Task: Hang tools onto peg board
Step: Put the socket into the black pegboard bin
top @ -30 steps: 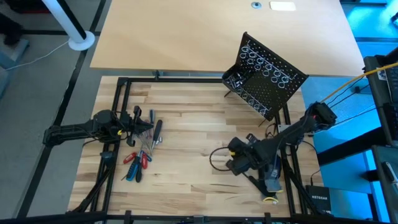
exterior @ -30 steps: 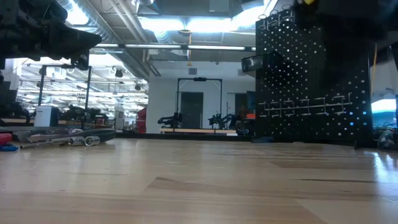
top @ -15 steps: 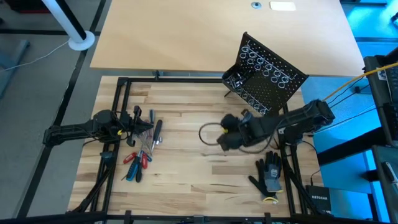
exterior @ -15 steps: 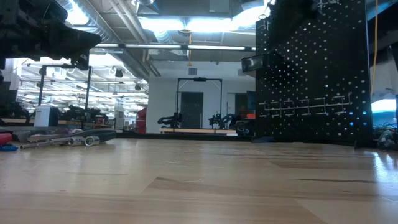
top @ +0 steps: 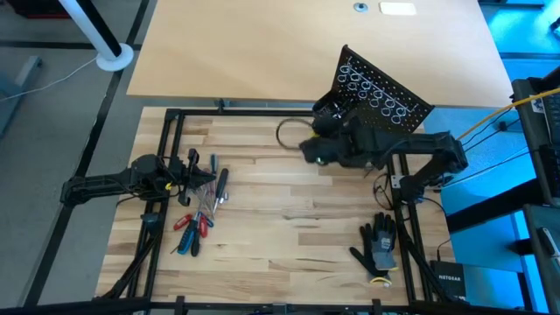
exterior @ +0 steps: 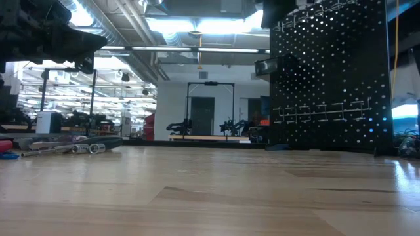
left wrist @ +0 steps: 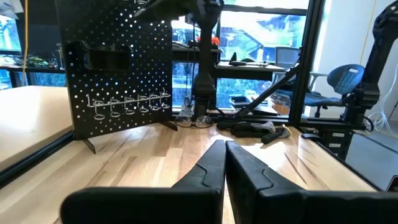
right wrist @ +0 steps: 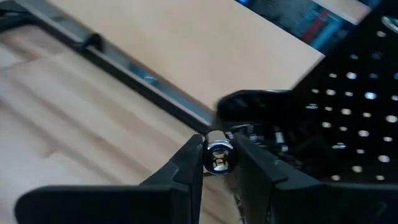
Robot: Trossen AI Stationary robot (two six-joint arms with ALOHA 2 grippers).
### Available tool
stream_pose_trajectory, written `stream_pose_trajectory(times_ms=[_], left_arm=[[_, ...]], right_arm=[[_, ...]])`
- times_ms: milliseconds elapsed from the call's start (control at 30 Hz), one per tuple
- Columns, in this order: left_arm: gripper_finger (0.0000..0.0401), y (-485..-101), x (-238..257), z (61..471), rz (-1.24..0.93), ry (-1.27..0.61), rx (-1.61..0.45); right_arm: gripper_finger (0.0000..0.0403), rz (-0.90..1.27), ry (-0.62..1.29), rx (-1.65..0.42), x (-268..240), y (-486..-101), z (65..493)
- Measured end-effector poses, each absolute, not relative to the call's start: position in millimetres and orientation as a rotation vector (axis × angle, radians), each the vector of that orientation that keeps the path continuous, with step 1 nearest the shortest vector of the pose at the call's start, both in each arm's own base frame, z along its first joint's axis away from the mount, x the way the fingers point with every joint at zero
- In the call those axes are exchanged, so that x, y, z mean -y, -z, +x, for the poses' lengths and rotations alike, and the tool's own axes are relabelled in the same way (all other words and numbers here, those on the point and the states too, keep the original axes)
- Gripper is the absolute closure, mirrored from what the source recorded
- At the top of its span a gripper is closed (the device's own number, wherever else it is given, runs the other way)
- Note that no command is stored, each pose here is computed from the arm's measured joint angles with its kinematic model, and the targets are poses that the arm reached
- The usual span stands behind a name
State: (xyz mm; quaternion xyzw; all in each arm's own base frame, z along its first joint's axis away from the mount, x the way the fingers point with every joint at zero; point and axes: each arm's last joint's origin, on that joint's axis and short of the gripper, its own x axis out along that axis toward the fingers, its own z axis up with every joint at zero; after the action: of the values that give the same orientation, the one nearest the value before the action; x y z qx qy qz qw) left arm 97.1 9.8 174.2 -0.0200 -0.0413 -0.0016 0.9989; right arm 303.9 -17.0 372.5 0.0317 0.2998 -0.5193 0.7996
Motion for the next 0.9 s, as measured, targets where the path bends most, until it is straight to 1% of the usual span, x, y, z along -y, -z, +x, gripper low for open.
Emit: stream_pose_trajectory(times_ms=[233,400,667,767,900], left_arm=[[0.04,-174,-10,97,-0.04,0.003,0.083],[0.04,-174,-10,97,-0.04,0.003,0.084],[0.04,-174,-10,97,-0.04,0.003,0.083],[0.04,-174,-10,97,-0.04,0.003,0.083],[0.04,-174,-10,97,-0.04,0.003,0.083]], right_arm=[[0.0324,0.117,1.22,-0.664,56,-372,299],[0.0324,0.219,1.205,-0.709,76,-370,296],[0.0323,0.235,1.234,-0.713,87,-369,293],[0.0315,0.207,1.206,-0.743,86,-369,294],[0.0288,0.187,1.196,-0.758,86,-369,294]])
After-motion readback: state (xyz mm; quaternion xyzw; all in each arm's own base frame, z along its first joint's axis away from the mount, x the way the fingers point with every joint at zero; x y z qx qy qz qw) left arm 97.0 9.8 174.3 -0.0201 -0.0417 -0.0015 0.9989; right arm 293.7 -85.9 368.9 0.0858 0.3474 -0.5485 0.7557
